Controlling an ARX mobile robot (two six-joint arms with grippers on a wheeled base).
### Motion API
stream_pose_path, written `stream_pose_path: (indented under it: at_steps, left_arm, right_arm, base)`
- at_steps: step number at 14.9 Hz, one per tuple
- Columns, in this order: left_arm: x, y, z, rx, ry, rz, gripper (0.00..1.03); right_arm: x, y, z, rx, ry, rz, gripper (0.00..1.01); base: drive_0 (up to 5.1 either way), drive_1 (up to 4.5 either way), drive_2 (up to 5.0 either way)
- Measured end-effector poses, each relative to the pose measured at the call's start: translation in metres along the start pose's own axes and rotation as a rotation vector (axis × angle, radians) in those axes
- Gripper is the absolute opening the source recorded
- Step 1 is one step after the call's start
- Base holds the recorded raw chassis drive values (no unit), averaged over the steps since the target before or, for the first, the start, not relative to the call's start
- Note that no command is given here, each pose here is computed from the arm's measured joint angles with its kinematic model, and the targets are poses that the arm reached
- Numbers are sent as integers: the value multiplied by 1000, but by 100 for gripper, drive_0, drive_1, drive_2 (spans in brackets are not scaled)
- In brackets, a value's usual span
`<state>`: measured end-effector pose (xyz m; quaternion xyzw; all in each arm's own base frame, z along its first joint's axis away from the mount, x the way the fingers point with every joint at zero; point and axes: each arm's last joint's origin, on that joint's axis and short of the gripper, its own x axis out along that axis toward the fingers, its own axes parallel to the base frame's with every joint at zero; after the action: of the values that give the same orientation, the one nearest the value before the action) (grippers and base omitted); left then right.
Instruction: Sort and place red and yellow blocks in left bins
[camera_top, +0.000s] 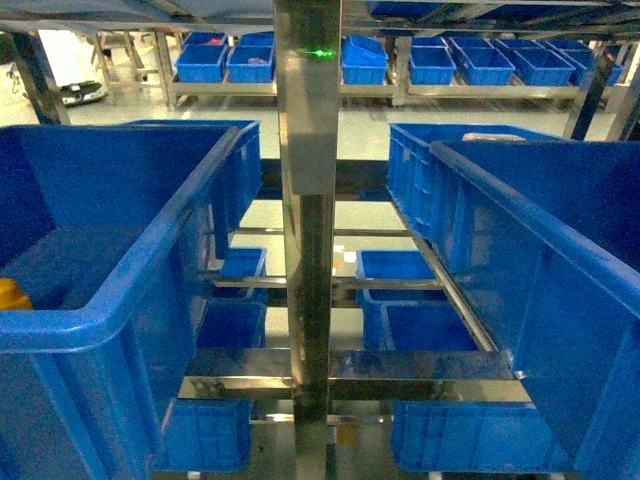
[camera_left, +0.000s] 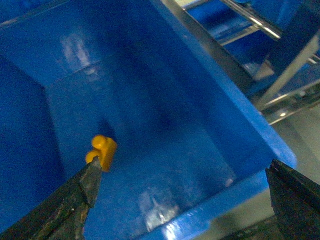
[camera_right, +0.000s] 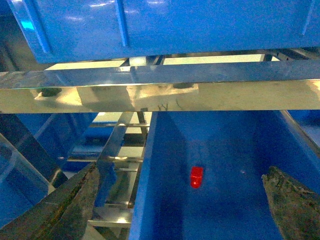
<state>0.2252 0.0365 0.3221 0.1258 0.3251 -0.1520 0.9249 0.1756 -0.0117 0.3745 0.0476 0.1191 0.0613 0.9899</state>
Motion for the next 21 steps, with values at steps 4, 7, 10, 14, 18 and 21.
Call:
stream_pose_path:
  at_steps: [4, 7, 10, 14, 18, 21]
  left_arm:
    - [-34, -13, 18, 31, -189, -39, 98]
    - [-39, -15, 22, 2, -213, -48, 98]
    - [-34, -19, 20, -10, -399, 159, 87]
    - [-11, -48, -53, -227, -681, 335, 38]
    - [8, -74, -102, -256, -673, 320, 2]
    - [16, -82, -127, -256, -658, 313, 2]
  right_arm:
    - [0, 0, 0, 0, 0, 0, 98]
    - [0, 0, 0, 0, 0, -1, 98]
    - [1, 1, -1, -50, -142, -56, 90]
    - [-4, 5, -86, -90, -262, -122, 39]
    - [-7, 1, -145, -93, -249, -122, 2]
    - [-9, -1, -173, -92, -232, -123, 2]
  base:
    - [0, 0, 0]
    - [0, 0, 0]
    - [0, 0, 0]
    - [0, 0, 0]
    - [0, 0, 0]
    - [0, 0, 0]
